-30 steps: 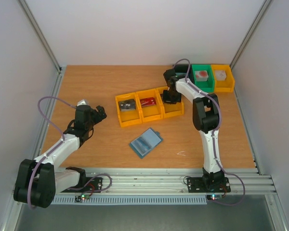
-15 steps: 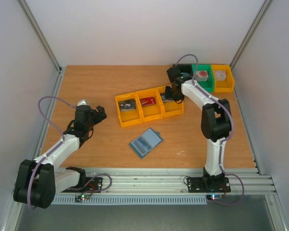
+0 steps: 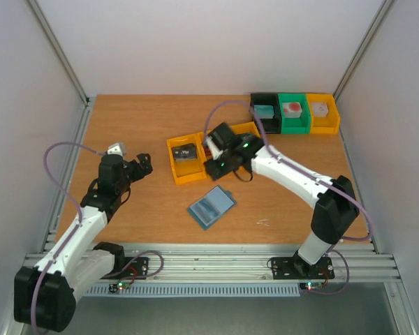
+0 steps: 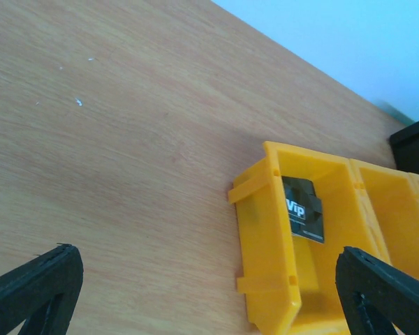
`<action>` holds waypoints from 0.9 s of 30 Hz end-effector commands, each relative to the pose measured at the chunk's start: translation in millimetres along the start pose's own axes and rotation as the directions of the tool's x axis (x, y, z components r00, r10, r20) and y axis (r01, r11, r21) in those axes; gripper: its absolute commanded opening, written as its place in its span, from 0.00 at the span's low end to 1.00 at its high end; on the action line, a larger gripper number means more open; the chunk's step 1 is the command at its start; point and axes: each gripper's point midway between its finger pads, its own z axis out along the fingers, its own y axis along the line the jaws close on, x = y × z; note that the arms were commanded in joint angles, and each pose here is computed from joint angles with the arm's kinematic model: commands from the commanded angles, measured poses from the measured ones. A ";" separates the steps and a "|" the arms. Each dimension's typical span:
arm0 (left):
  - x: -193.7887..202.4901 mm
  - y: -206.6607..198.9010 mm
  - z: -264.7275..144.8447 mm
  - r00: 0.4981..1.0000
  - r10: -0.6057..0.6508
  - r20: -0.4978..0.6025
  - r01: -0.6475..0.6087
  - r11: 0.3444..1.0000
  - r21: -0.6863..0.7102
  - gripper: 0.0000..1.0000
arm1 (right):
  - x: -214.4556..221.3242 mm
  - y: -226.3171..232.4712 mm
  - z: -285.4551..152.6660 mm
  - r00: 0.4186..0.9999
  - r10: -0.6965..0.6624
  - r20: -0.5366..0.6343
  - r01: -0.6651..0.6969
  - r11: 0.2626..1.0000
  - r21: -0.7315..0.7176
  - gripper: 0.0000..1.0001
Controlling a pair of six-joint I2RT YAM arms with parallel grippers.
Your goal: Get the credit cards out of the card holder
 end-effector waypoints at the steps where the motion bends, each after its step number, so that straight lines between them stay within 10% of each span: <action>1: 19.4 7.4 -15.9 0.998 -0.048 -0.046 0.048 0.999 0.011 0.99 | 68.5 51.1 22.1 0.967 -0.152 -0.202 0.133 0.985 -0.105 0.69; 6: 41.3 19.0 -25.2 0.991 -0.117 -0.065 0.118 0.993 0.015 0.99 | 106.9 74.7 45.0 0.926 -0.180 -0.332 0.141 0.980 -0.138 0.98; 27: 47.9 30.7 -28.3 0.995 -0.099 -0.008 0.100 0.995 0.019 0.99 | 155.1 74.1 114.7 0.801 -0.242 -0.548 0.294 0.956 0.007 0.84</action>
